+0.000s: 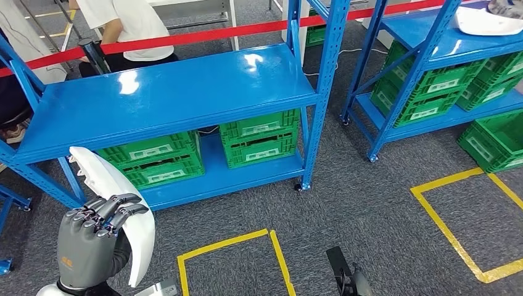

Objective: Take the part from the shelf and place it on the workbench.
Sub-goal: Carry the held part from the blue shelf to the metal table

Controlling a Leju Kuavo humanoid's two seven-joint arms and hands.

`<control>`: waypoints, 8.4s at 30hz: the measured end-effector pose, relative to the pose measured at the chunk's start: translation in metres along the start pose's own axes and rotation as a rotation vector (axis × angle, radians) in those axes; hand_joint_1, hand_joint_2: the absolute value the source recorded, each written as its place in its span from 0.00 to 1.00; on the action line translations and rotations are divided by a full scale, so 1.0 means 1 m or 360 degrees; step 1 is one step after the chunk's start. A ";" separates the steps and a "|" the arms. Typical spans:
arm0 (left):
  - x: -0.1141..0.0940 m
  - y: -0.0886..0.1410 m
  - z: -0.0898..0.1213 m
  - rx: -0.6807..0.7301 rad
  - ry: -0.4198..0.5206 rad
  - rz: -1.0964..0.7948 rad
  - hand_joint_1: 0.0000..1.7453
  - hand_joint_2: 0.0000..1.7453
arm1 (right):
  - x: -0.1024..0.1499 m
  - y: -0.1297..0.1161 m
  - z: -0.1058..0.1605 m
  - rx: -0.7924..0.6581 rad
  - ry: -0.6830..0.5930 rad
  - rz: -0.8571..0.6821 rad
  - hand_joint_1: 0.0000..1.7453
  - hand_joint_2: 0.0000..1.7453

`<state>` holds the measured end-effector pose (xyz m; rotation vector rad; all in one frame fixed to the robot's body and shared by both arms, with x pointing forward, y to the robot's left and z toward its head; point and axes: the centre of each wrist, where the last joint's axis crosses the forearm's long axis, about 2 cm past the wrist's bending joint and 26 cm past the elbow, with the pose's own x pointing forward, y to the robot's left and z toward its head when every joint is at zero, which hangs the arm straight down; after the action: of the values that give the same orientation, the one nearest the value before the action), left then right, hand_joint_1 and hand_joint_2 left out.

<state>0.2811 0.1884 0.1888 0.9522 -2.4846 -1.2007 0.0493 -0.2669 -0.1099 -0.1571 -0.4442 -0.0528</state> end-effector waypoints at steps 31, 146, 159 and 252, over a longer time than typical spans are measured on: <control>0.015 0.002 -0.009 -0.0044 0.0056 -0.0004 1.00 1.00 | -0.004 0.003 0.002 0.0020 0.0027 0.0053 0.00 0.00; -0.018 0.014 0.002 0.0105 0.0352 -0.0032 1.00 1.00 | -0.006 0.007 0.004 -0.0079 0.0083 -0.0011 0.00 0.00; -0.010 0.020 0.006 0.0128 0.0330 -0.0085 1.00 1.00 | -0.006 0.001 0.003 -0.0070 0.0053 0.0006 0.00 0.00; -0.024 0.011 -0.047 0.0338 0.0298 0.0240 1.00 1.00 | -0.002 0.008 0.002 -0.0043 0.0022 -0.0061 0.00 0.00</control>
<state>0.3163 0.1796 0.2293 0.8633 -2.5148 -0.7763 0.0474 -0.2588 -0.1096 -0.1746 -0.4329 -0.0976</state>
